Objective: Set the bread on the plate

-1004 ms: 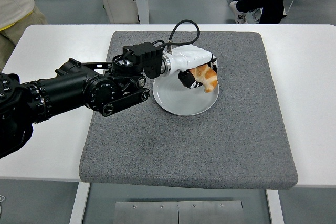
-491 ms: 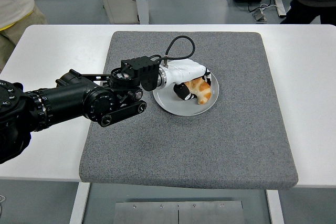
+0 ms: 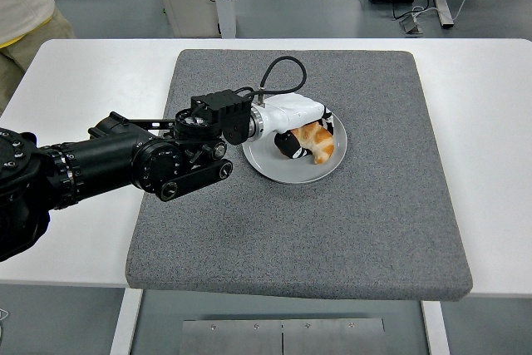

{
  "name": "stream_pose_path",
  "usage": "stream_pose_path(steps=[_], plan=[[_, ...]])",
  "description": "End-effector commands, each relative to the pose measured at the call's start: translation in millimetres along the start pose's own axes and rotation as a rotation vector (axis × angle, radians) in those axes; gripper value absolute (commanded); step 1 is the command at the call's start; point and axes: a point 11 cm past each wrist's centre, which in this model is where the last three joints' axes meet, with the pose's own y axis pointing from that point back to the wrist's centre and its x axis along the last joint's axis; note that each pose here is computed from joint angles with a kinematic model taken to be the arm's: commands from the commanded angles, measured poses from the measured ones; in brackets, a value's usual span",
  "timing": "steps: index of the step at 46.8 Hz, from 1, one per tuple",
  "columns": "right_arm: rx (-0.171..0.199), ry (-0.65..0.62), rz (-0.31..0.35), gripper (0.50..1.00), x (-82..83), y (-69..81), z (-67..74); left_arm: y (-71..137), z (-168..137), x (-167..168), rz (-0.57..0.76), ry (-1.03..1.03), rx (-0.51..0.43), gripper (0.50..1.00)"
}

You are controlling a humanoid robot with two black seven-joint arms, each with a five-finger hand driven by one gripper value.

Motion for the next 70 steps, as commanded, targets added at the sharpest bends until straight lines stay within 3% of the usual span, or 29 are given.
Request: stream_pose_path(steps=[1,4,17,33,43,57,70], plan=[[0.000,-0.001,-0.001,1.000,-0.2,0.0,0.1,0.0,3.4,1.8,0.004,0.051,-0.008,0.922],[0.000,0.000,0.000,1.000,0.0,0.0,0.1,2.3,-0.5,3.3,0.008,0.081,0.000,0.949],[0.000,0.000,0.000,1.000,0.0,0.0,0.1,18.3,-19.0,17.6,0.031,0.135,0.022,0.968],[0.000,0.000,0.000,1.000,0.0,0.0,0.1,54.6,-37.2,100.2,0.179,0.272,0.028,0.969],[0.000,0.000,0.000,1.000,0.0,0.0,0.1,79.8,-46.9,153.1,0.358,0.591,-0.025,0.969],[0.000,0.000,0.000,1.000,0.0,0.0,0.1,118.9,-94.2,167.7,0.561,0.916,-0.098,0.969],[0.000,0.000,0.000,1.000,0.0,0.0,0.1,134.2,-138.8,175.1,0.600,1.205,-0.143,0.969]])
